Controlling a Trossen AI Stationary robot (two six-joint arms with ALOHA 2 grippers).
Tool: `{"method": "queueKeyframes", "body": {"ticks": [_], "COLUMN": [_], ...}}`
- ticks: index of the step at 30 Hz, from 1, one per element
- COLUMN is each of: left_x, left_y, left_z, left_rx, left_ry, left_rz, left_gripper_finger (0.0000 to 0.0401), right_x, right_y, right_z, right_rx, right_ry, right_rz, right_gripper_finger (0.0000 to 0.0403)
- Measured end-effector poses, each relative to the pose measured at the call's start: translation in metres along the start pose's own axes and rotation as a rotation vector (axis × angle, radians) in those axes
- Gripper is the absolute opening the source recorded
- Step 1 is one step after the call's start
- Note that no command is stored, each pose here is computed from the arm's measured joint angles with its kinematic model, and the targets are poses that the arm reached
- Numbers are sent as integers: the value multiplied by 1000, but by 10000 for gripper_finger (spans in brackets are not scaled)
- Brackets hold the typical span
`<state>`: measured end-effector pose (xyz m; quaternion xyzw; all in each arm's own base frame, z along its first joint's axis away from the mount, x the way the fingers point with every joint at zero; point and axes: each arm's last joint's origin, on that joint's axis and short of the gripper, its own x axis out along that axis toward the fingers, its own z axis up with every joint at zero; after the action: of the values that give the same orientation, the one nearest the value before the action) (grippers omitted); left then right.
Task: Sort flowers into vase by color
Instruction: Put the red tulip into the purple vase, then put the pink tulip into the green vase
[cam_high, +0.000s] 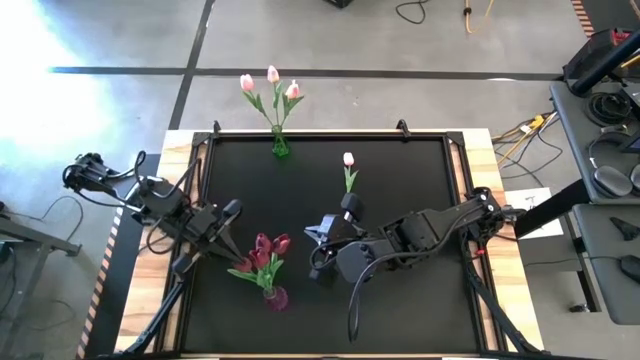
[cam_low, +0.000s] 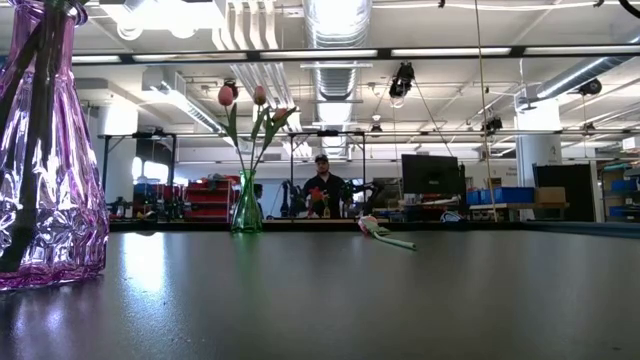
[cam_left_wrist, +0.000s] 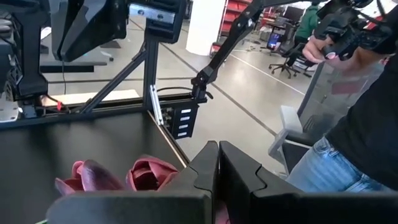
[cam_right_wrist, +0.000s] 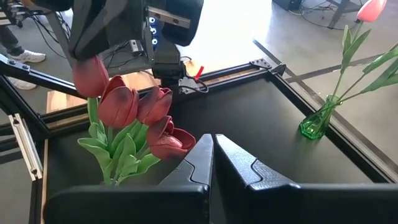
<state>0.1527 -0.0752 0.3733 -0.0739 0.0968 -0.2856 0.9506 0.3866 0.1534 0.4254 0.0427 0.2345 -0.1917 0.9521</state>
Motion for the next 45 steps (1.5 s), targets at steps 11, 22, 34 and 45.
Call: {"method": "queueKeyframes", "body": {"ticks": [11, 22, 34, 45], "left_x": [-31, -86, -115, -95], "left_y": [-10, -13, -1, 20], "left_z": [26, 25, -18, -47], "left_rx": [23, 16, -51, -102], "left_ry": [-147, -173, -309, -270], "left_rz": [-28, 167, 439, 820], "left_gripper_finger": [0, 0, 0, 0], "right_x": [1, 29, 106, 123], "right_y": [-1, -56, -125, -228], "right_z": [1, -13, -45, -130], "right_rx": [5, 96, 155, 551], "right_ry": [-1, 304, 407, 382], "right_rz": [-2, -140, 64, 85], "right_gripper_finger": [9, 9, 9, 9]}}
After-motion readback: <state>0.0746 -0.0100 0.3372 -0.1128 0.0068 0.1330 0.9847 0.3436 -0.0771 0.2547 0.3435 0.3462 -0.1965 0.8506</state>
